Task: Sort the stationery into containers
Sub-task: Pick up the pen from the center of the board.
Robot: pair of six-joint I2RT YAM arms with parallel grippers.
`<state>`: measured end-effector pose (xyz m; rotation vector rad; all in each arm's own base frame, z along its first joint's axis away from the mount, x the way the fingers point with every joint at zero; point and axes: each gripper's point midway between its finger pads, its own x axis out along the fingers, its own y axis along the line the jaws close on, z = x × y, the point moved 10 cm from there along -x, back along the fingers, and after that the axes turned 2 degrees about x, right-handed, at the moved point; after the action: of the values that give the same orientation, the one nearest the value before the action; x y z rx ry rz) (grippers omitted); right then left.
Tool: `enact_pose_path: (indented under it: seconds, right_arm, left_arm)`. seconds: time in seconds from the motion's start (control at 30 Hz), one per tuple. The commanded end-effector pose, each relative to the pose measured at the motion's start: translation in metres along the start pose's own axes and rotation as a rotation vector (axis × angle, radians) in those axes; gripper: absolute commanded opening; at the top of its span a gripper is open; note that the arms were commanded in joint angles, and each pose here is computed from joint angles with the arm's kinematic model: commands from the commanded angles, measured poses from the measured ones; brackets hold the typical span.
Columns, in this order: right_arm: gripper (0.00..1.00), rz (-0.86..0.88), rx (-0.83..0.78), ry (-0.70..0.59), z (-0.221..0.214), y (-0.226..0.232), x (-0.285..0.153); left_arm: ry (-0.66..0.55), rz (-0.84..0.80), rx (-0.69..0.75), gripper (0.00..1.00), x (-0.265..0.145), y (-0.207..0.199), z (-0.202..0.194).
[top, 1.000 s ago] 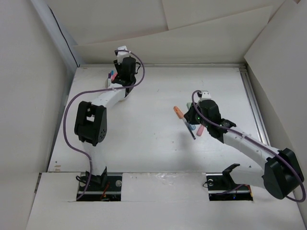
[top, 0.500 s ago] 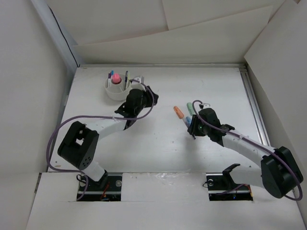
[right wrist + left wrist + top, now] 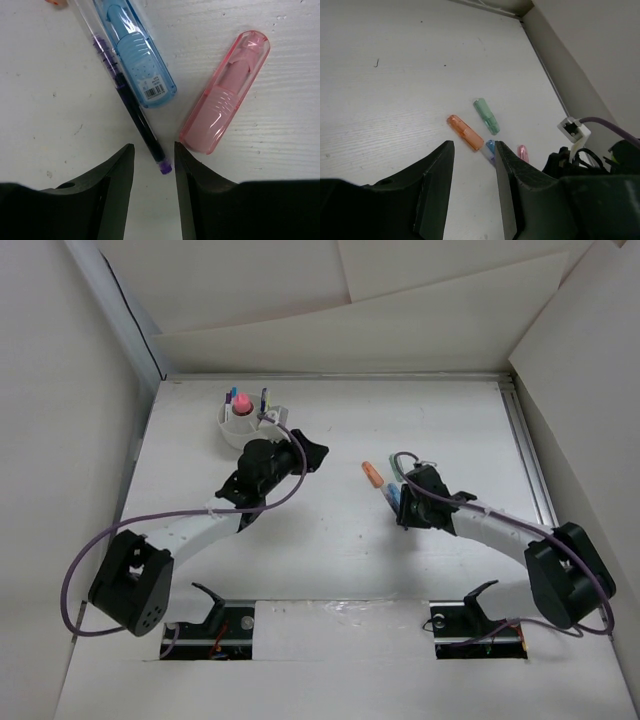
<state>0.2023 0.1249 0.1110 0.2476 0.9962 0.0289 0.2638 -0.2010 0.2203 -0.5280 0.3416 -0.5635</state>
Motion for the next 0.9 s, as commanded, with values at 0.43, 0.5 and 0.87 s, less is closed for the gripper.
enact_pose_path:
  seconds: [0.43, 0.5, 0.87]
  right_arm:
    - [0.44, -0.024, -0.037, 0.068, 0.006, 0.033, 0.017]
    - [0.38, -0.009, -0.047, 0.079, 0.003, 0.037, 0.019]
    - [0.00, -0.040, -0.099, 0.046, -0.008, 0.052, 0.011]
  left_arm:
    - [-0.050, -0.096, 0.039, 0.35, -0.018, -0.012, 0.010]
    - [-0.057, -0.088, 0.039, 0.35, -0.020, -0.011, 0.010]
    - [-0.054, -0.111, 0.041, 0.35, -0.022, -0.016, 0.015]
